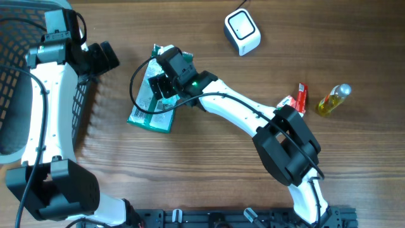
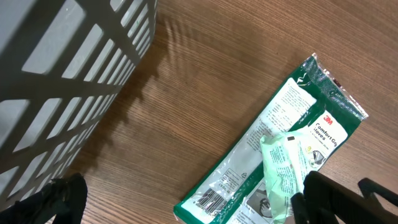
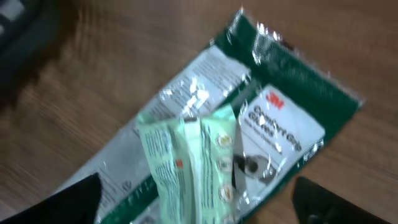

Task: Scan the item barcode
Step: 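Grasp the pale green sachet with the right gripper and lift it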

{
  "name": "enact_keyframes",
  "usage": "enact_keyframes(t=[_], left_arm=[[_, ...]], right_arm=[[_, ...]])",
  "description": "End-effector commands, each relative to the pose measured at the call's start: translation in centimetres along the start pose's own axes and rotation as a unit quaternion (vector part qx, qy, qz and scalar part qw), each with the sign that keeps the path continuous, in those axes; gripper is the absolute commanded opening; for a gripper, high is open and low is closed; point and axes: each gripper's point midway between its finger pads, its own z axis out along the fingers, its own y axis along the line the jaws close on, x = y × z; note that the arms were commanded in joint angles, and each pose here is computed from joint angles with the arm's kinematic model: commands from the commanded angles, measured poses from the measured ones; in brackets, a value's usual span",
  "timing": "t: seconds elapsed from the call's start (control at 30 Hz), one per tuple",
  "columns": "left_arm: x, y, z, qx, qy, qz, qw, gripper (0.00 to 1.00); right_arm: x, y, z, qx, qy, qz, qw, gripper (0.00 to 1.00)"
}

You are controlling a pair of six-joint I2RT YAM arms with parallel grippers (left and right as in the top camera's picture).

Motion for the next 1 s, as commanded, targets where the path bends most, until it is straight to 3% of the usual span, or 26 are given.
enact_keyframes(t=[0.0,0.13,0.3,0.5,0.8,0.97], left_arm=[[-0.1,0.1,0.1,0.001,0.000,-0.007,1.000,1.00],[-0.1,0.1,0.1,0.001,0.000,-0.007,1.000,1.00],[-0.1,0.1,0.1,0.001,0.000,-0.007,1.000,1.00],[-0.1,0.1,0.1,0.001,0.000,-0.007,1.000,1.00],[-0.1,0.1,0.1,0.001,0.000,-0.007,1.000,1.00],[-0.1,0.1,0.1,0.001,0.000,-0.007,1.000,1.00]], right_arm=[[-1.4,0.4,0.1,-0.020,-0.014,-0.012,1.000,0.89],[-1.5,0.2,-0.2,-0.093,0.009,0.014,0.996,0.89],[0.3,-1.8,-0.4,-0.103,0.057,0.037,0.992,0.86],[1.9,-1.8,0.2,-0.089,0.081,0.035,0.992,0.64],[6.0,-0.4,3.1,-0.093,0.127,0.026,0.987,0.50],[5.7,-1.3,3.2,-0.066,0.121,0.023,0.990,0.06]])
